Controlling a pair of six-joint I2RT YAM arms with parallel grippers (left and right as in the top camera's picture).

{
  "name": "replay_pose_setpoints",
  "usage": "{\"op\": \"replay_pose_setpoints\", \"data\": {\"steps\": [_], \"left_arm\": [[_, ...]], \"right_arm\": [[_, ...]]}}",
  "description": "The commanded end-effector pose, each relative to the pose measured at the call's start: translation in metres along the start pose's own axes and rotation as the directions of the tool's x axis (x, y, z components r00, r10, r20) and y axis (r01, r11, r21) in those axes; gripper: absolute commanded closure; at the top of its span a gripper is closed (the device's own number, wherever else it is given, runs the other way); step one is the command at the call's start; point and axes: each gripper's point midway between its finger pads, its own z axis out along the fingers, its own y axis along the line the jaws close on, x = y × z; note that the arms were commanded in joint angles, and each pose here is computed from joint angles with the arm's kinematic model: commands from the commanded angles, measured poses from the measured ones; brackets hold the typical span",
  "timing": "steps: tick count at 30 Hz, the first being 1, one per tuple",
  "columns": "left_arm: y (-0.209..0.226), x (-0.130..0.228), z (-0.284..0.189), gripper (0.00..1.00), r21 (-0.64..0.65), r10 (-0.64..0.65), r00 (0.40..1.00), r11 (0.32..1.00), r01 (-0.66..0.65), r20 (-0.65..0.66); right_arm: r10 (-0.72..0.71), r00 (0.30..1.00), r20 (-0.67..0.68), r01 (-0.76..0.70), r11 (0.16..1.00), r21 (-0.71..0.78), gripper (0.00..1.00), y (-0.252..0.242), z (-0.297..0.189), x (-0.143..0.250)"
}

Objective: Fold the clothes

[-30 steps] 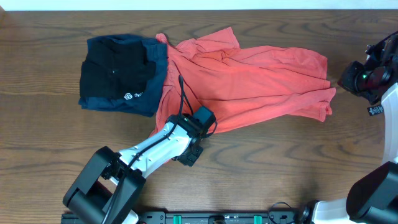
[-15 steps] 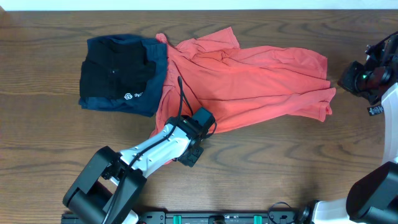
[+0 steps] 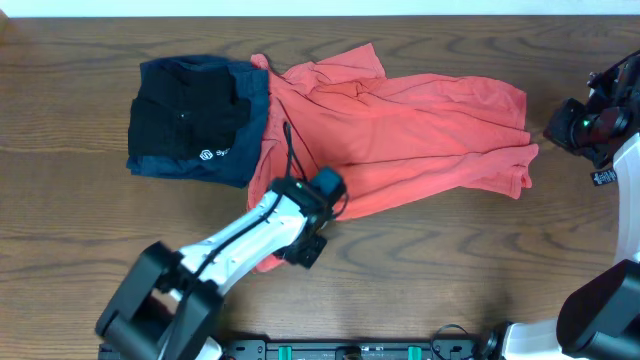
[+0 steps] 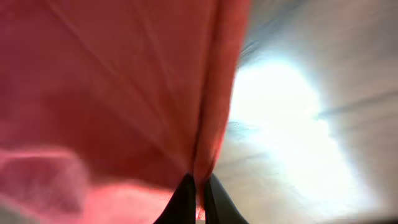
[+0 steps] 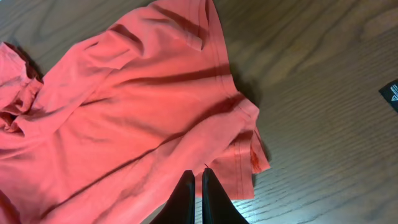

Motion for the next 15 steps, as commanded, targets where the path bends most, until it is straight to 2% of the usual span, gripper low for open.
{"op": "replay_pose_setpoints", "data": {"steps": [1, 4, 8, 15], "left_arm": [[-0.020, -0.022, -0.049, 0.94, 0.120, -0.011, 0.991, 0.993, -0.005, 0.132], [-0.036, -0.031, -0.079, 0.94, 0.207, -0.009, 0.976, 0.978, -0.036, 0.217], [-0.038, -0.039, -0.103, 0.94, 0.220, -0.011, 0.951, 0.974, -0.060, 0.309], [-0.037, -0.033, -0.104, 0.93, 0.208, 0.026, 0.952, 0.974, -0.094, 0.304]], "right_arm": [[0.006, 1.000, 0.006, -0.006, 1.000, 0.006, 0.95, 0.001, -0.002, 0.000], [0.005, 1.000, 0.006, -0.005, 1.000, 0.007, 0.95, 0.001, -0.002, 0.000], [0.005, 1.000, 0.005, -0.005, 1.000, 0.007, 0.95, 0.001, -0.002, 0.000], [0.005, 1.000, 0.003, -0.006, 1.000, 0.007, 0.94, 0.001, -0.002, 0.000]]}}
